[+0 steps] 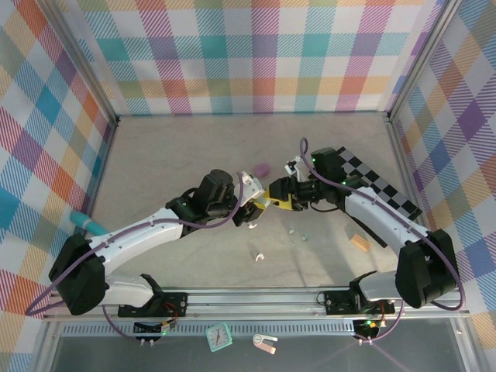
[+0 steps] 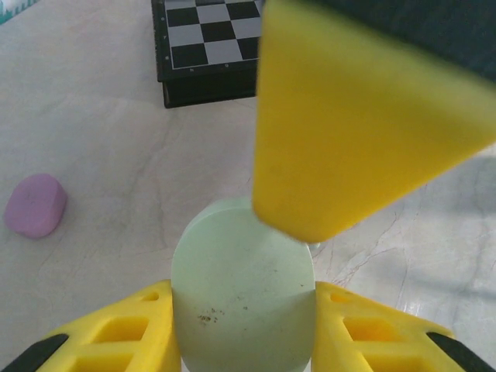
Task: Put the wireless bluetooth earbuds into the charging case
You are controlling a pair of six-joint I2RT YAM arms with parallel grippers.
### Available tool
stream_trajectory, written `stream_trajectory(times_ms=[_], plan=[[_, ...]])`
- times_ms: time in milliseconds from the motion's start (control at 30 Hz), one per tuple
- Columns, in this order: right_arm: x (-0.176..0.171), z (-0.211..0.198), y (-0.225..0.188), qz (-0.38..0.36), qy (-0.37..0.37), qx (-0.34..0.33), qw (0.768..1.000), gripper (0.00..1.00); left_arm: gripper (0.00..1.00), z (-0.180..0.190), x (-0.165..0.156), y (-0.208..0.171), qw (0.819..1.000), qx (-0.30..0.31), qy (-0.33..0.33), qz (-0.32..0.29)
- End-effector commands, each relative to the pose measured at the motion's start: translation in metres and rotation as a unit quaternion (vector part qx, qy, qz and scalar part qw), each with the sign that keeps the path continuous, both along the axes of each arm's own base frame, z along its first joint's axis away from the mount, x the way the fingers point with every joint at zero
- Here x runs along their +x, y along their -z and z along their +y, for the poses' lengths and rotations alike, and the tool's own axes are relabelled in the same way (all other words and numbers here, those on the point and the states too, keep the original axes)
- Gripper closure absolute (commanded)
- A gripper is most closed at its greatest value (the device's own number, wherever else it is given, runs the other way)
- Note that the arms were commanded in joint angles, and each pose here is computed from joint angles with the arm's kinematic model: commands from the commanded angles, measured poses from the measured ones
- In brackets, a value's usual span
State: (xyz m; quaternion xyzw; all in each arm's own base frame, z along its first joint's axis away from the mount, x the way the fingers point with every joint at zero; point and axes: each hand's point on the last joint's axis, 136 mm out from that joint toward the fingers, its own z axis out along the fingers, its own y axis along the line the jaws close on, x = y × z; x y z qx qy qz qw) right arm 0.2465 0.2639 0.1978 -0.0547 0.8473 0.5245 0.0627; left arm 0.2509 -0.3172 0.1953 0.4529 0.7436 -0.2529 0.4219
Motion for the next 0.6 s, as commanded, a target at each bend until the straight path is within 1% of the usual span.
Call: stream_trajectory(times_ms=[0, 67, 200, 467, 500, 567], plan=[[-0.0019, 0.0039, 0.0050, 0.008, -0.011, 0.008, 1.000, 0.38, 0.64, -0.0056, -0.0091, -0.0204, 0.999, -0.028, 0.029, -0.033], [-0.0021, 0.0062, 0.0049, 0.006, -0.014, 0.011, 1.000, 0.43, 0.64, -0.0061, -0.0109, -0.0213, 0.998, -0.029, 0.034, -0.032], [-0.0026, 0.0097, 0.0074, 0.010, -0.022, 0.012, 1.000, 0.51, 0.64, -0.0066, -0.0138, -0.0206, 0.999, -0.025, 0.037, -0.031], [-0.0034, 0.0108, 0.0088, 0.019, -0.022, 0.015, 0.999, 0.69, 0.63, -0.0084, -0.0102, -0.0216, 0.999, -0.031, 0.028, -0.033], [-0.0038, 0.0105, 0.0082, 0.017, -0.022, 0.015, 0.999, 0.71, 0.62, -0.0084, -0.0090, -0.0212, 0.999, -0.032, 0.025, -0.033], [-0.0032, 0.0090, 0.0073, 0.013, -0.017, 0.012, 1.000, 0.74, 0.55, -0.0082, -0.0066, -0.0220, 0.999, -0.037, 0.017, -0.034]])
